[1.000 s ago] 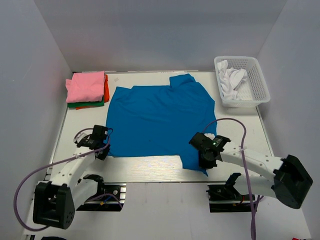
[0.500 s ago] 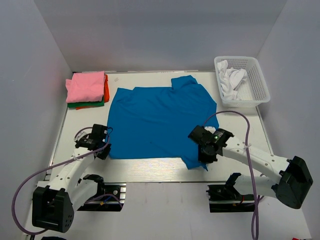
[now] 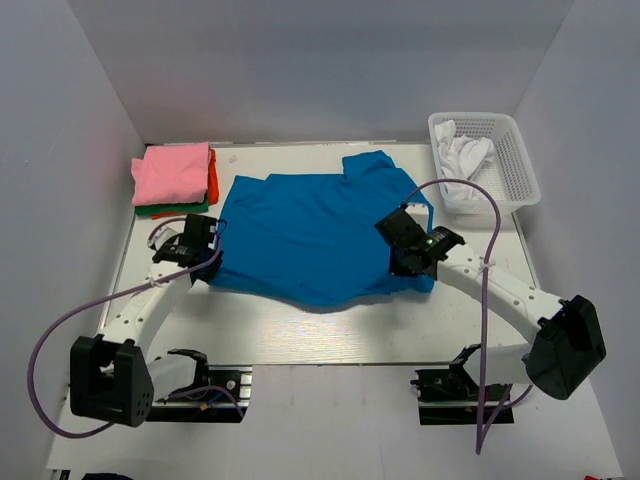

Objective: Fold and stack the t-shirts
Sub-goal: Fold the flattened tshirt in 1/3 of the way

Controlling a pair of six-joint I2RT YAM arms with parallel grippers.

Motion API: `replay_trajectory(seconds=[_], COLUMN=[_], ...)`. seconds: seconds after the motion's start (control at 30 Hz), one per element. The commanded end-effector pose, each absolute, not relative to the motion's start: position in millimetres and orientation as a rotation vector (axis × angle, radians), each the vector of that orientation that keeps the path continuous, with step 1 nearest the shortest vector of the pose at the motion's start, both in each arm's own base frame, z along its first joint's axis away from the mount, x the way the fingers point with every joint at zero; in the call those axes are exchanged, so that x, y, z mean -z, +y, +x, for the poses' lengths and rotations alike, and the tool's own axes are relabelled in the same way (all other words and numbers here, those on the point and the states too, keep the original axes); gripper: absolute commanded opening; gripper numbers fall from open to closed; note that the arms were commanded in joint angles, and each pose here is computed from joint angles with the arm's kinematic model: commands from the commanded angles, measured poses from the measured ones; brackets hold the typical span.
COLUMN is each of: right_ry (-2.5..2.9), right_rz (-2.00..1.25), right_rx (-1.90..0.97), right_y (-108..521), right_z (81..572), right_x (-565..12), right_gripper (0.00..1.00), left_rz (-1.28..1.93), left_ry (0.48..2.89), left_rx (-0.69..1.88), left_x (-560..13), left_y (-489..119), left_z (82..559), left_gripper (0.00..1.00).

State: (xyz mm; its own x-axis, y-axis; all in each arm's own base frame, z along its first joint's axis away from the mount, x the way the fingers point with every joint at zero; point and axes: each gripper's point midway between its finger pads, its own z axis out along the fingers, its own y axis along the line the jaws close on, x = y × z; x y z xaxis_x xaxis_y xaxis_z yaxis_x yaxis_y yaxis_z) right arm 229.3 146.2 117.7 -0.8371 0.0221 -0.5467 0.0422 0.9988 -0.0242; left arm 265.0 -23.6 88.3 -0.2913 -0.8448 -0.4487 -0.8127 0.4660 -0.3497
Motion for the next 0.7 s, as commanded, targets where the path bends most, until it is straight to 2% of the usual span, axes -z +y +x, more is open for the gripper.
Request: replay_trajectory(seconds=[0.0, 0.23, 0.43, 0.47, 0.53, 0.57, 0.6, 0.63, 0.67], right_ry=[2.408, 2.366, 2.393, 2.439, 2.412, 2.443, 2.423, 2.369, 2.425], right_rz=[0.087, 0.159, 0.196, 0.191, 0.213, 0.197, 0.191, 0.192, 0.143], right_rx=[0.010, -0.010, -0.027, 0.010, 0.006, 0.038, 0.027, -0.006, 0.017], right_y=[151, 145, 141, 138, 134, 131, 133, 138, 135], right_z=[280, 340, 385, 391, 415, 426, 437, 459, 469], right_x=[-146, -147, -133, -113, -122, -101, -101, -120, -96], right_gripper=[0.00, 0.00, 0.00, 0.00, 0.00, 0.09, 0.11, 0.15, 0.29], left_rz=[-1.384, -1.413, -1.424, -1.426, -1.438, -1.447, -1.454, -1.455, -1.454], left_ry=[1.993, 1.875, 1.920, 1.936, 1.936, 1.986, 1.967, 1.973, 2.013], left_rx=[0.049, 0.005, -0.078, -0.080, -0.074, -0.129, -0.119, -0.126, -0.156], left_x=[-111, -132, -107, -102, -103, -86, -93, -93, -84], left_y=[-9, 5, 9, 7, 7, 7, 10, 10, 12], left_z=[296, 352, 395, 400, 417, 416, 429, 433, 434], left_gripper=[0.00, 0.00, 0.00, 0.00, 0.00, 0.02, 0.30, 0.46, 0.62])
